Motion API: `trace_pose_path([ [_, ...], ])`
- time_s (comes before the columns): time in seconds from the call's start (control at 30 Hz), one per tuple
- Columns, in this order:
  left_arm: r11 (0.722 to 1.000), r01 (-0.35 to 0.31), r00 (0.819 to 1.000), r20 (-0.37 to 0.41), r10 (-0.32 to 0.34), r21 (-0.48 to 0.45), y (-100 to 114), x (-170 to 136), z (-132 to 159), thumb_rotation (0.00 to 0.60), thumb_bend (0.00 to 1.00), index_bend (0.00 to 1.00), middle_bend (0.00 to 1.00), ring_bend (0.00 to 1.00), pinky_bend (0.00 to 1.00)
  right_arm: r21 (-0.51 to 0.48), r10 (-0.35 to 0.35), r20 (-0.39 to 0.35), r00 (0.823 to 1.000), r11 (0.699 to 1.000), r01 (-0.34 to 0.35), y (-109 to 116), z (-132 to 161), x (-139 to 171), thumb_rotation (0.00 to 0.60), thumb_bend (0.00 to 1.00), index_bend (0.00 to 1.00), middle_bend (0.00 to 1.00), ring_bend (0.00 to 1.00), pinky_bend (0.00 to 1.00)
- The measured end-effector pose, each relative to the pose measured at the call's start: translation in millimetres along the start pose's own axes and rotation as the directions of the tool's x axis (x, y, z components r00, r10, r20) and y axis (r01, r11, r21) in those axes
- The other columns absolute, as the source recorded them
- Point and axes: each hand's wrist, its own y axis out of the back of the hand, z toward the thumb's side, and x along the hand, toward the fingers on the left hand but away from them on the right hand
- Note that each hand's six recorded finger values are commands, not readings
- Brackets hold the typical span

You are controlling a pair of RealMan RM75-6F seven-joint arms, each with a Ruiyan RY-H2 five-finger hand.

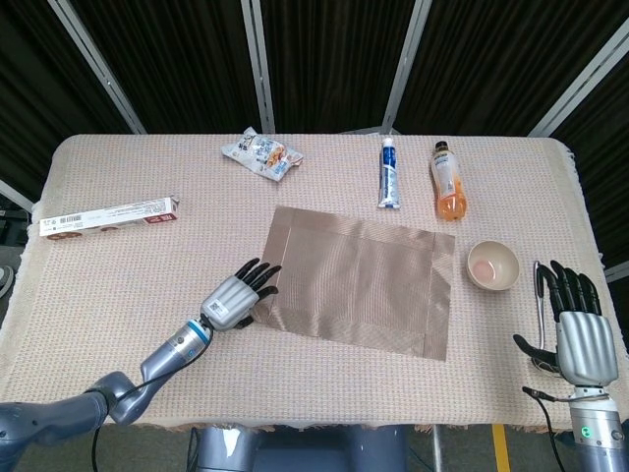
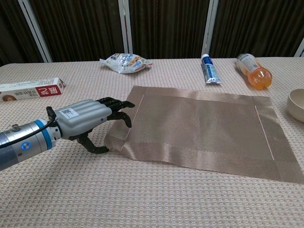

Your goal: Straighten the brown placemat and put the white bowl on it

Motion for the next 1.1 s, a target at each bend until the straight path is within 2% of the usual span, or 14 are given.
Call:
trace_pose_path([
  [0.17, 1.000, 0.004, 1.000, 0.006, -0.004, -0.004, -3, 1, 4, 0.600, 0.51, 0.36, 0.00, 0.00, 0.00, -0.001, 0.002, -0.005, 1.000, 1.000, -0.002, 0, 1, 0, 0.600, 0.00, 0.00, 0.00, 0.00, 0.00],
  [0.4, 1.000, 0.002, 1.000, 0.001, -0.002, -0.012, -5, 2, 7, 0.600, 0.52, 0.56, 0.00, 0.00, 0.00, -0.003, -0.001, -0.009, 1.000, 1.000, 0.001, 2, 2, 1, 0.600, 0.00, 0.00, 0.00, 0.00, 0.00],
  [0.57, 0.999, 0.001, 1.000, 0.001, -0.001, -0.037, -5, 1, 10, 0.600, 0.52, 0.64, 0.00, 0.00, 0.00, -0.003, -0.001, -0.012, 1.000, 1.000, 0.001, 3, 2, 2, 0.600, 0.00, 0.00, 0.00, 0.00, 0.00],
  [0.77, 0.997, -0.013, 0.999, 0.034, 0.016, -0.070, 0, -6, 18, 0.600, 0.52, 0.66, 0.00, 0.00, 0.00, -0.004, -0.008, -0.013, 1.000, 1.000, 0.008, 4, 2, 2, 0.600, 0.00, 0.00, 0.00, 0.00, 0.00],
  [1.1, 0.996, -0.025, 0.985, 0.168, 0.040, -0.090, 18, -45, 37, 0.600, 0.52, 0.69, 0.00, 0.00, 0.00, -0.003, -0.007, -0.022, 1.000, 1.000, 0.007, 3, 6, 3, 0.600, 0.00, 0.00, 0.00, 0.00, 0.00],
])
